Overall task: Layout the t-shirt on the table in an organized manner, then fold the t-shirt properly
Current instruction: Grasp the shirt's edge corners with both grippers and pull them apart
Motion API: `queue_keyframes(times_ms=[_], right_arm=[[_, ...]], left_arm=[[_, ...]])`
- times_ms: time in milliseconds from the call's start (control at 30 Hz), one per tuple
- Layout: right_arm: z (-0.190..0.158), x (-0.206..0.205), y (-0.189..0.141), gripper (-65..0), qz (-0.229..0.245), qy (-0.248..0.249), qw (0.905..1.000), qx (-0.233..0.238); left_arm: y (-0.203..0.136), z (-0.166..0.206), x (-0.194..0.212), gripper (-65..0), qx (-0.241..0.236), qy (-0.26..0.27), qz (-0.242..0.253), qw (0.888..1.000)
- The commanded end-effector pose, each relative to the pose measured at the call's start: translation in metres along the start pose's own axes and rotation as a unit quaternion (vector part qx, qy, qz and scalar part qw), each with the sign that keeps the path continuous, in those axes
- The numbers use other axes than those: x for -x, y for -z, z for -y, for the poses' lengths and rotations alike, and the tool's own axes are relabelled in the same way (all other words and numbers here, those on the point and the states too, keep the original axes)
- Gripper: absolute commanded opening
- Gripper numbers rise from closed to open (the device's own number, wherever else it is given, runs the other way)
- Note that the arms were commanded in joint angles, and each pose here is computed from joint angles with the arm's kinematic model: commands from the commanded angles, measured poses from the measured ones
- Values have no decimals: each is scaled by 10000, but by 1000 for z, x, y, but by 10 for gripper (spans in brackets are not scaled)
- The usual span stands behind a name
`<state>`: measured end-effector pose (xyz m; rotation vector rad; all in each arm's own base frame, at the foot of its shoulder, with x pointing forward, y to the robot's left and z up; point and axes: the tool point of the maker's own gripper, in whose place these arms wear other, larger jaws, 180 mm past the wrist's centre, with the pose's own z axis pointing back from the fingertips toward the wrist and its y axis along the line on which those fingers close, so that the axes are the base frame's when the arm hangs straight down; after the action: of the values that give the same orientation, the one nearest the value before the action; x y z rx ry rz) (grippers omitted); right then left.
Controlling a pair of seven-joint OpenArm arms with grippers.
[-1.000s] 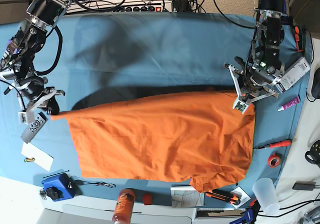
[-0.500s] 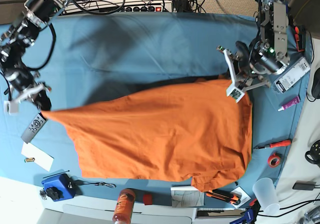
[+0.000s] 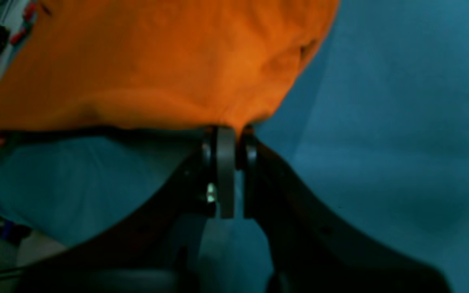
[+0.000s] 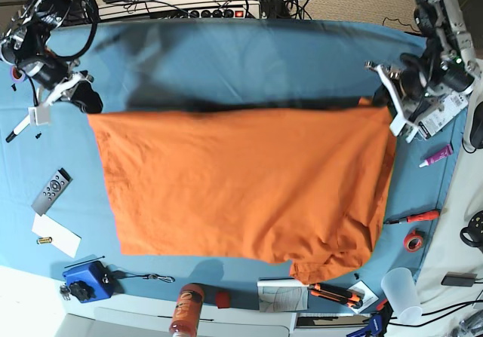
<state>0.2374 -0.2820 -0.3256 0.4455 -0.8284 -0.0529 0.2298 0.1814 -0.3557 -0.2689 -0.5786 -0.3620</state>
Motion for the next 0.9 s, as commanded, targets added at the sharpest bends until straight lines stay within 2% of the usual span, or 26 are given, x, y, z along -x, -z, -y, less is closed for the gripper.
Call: queue_keyframes(times_ms=[0,133,233,433,533,700,867], right_arm=[[-3,-18,-5,-650,300,-113,9995,-48],[-7,-17,-6,-650,276,-80,9994,-180],[-12,-20,-9,-650,290,-236,9992,-152],[-46,-25,-34,-650,201,-1187,9927,11],[-57,-21,-42,-650,107,-1450,9894,48],[-52,-3,-46,-650,-135,-1371,9902,208],[-45,4,-51,-650,7,-1036,9938,410]], left_arm=[[-7,-2,-10,-650,10,49,230,9997],[-13,3,-5,-650,221,-172,339,9990],[-13,10,6,-650,372,-255,251,9987],[-13,17,29,-650,441,-374,-33,9983],[-15,19,38,-650,426,-537,-150,9975],[-22,27,48,-650,417,-505,-278,9975],[-36,34,51,-650,314,-324,-281,9986]])
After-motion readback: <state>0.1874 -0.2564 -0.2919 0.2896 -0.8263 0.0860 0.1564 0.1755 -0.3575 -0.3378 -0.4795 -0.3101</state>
